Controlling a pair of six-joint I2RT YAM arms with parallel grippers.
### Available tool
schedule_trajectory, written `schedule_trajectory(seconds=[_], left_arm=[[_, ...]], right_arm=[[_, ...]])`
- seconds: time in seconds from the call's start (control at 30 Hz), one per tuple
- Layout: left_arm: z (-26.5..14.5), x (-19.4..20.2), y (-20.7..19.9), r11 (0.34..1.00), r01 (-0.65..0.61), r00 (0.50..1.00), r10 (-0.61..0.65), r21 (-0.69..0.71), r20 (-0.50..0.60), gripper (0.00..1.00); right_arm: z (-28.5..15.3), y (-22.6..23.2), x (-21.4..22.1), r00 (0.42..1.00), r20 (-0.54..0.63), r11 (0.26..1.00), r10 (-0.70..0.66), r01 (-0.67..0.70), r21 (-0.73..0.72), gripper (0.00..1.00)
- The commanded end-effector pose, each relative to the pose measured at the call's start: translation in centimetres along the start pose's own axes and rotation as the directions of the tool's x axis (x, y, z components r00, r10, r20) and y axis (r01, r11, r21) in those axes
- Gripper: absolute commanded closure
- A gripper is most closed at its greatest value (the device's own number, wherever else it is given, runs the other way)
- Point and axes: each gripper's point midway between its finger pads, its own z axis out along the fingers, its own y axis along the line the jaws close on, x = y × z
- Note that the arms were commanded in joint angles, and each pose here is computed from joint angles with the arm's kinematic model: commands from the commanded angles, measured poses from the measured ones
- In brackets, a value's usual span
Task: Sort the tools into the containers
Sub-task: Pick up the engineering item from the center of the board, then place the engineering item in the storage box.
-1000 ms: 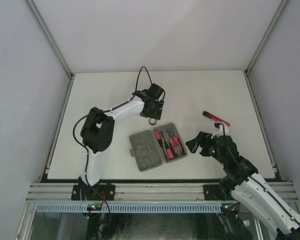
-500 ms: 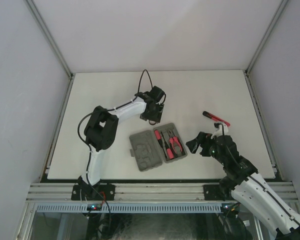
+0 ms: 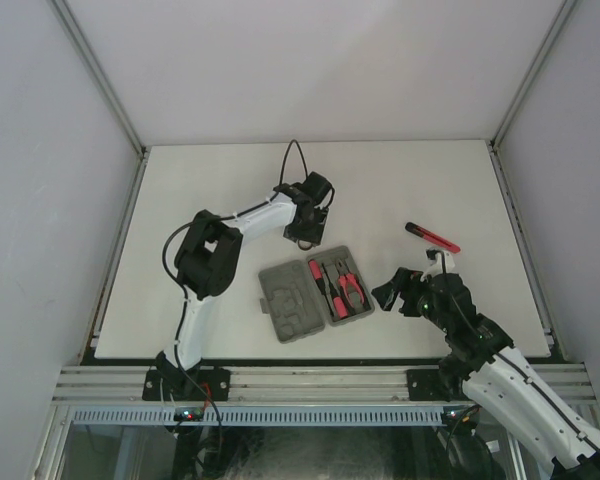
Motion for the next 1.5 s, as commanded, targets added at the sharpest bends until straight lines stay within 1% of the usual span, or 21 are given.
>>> schedule_trajectory(seconds=[0.0, 0.17, 0.3, 0.53, 0.67, 0.8, 0.9, 1.0, 1.17, 1.2, 1.3, 1.47], left_arm=[[-0.7, -1.8, -0.5, 1.000, 0.007, 0.999, -0.008, 0.021, 0.040, 0.43], [-0.9, -2.0, -0.4, 1.000, 0.000, 0.999, -0.001, 0.017, 0.051, 0.48], [-1.7, -2.3, -0.3, 1.000, 0.002, 0.997, -0.004, 0.023, 0.080, 0.52], [-6.1, -3.4, -0.1, 0.998, 0.015, 0.983, -0.027, 0.066, 0.184, 0.55], [-8.9, -2.8, 0.5, 0.996, 0.025, 0.974, -0.044, 0.091, 0.223, 0.56], [-11.3, -0.7, 1.1, 0.991, 0.037, 0.967, -0.067, 0.127, 0.245, 0.56], [-12.6, 1.6, 1.3, 0.985, 0.036, 0.967, -0.078, 0.171, 0.242, 0.56], [-13.9, 4.6, 1.6, 0.978, 0.032, 0.966, -0.083, 0.206, 0.243, 0.56], [-15.8, 9.1, 1.5, 0.971, 0.004, 0.967, -0.065, 0.238, 0.248, 0.56], [-16.2, 9.9, 1.3, 0.970, -0.004, 0.966, -0.059, 0.241, 0.253, 0.56], [-17.4, 12.0, 0.5, 0.965, -0.033, 0.962, -0.040, 0.262, 0.270, 0.56], [-18.3, 14.6, 0.7, 0.963, -0.030, 0.959, -0.048, 0.268, 0.280, 0.57]], right_arm=[[-0.1, 0.8, -1.1, 0.999, 0.041, 1.000, 0.005, -0.004, -0.030, 0.13], [-0.2, 0.9, -1.1, 0.999, 0.038, 0.999, 0.005, -0.004, -0.036, 0.14], [-0.2, 1.0, -1.1, 0.999, 0.037, 0.999, 0.008, -0.007, -0.040, 0.14], [-0.7, 1.5, -1.7, 0.999, 0.049, 0.999, 0.014, -0.011, -0.049, 0.15], [-0.9, 1.8, -2.0, 0.999, 0.050, 0.998, 0.014, -0.012, -0.055, 0.15], [-1.1, 1.9, -1.9, 1.000, 0.025, 0.999, 0.012, -0.010, -0.052, 0.16], [-1.3, 1.8, -1.4, 1.000, -0.022, 1.000, 0.012, -0.013, -0.028, 0.17], [-1.8, 1.9, -0.8, 0.998, -0.062, 0.999, 0.031, -0.032, -0.017, 0.21], [-2.4, 2.8, 1.3, 0.987, -0.147, 0.998, 0.063, -0.067, -0.021, 0.21], [-2.6, 3.3, 1.9, 0.985, -0.162, 0.998, 0.056, -0.061, -0.031, 0.21], [-2.9, 3.9, 2.5, 0.988, -0.151, 1.000, 0.015, -0.016, -0.011, 0.20], [-3.8, 5.5, 1.8, 0.986, -0.159, 0.999, -0.051, 0.053, 0.008, 0.19]])
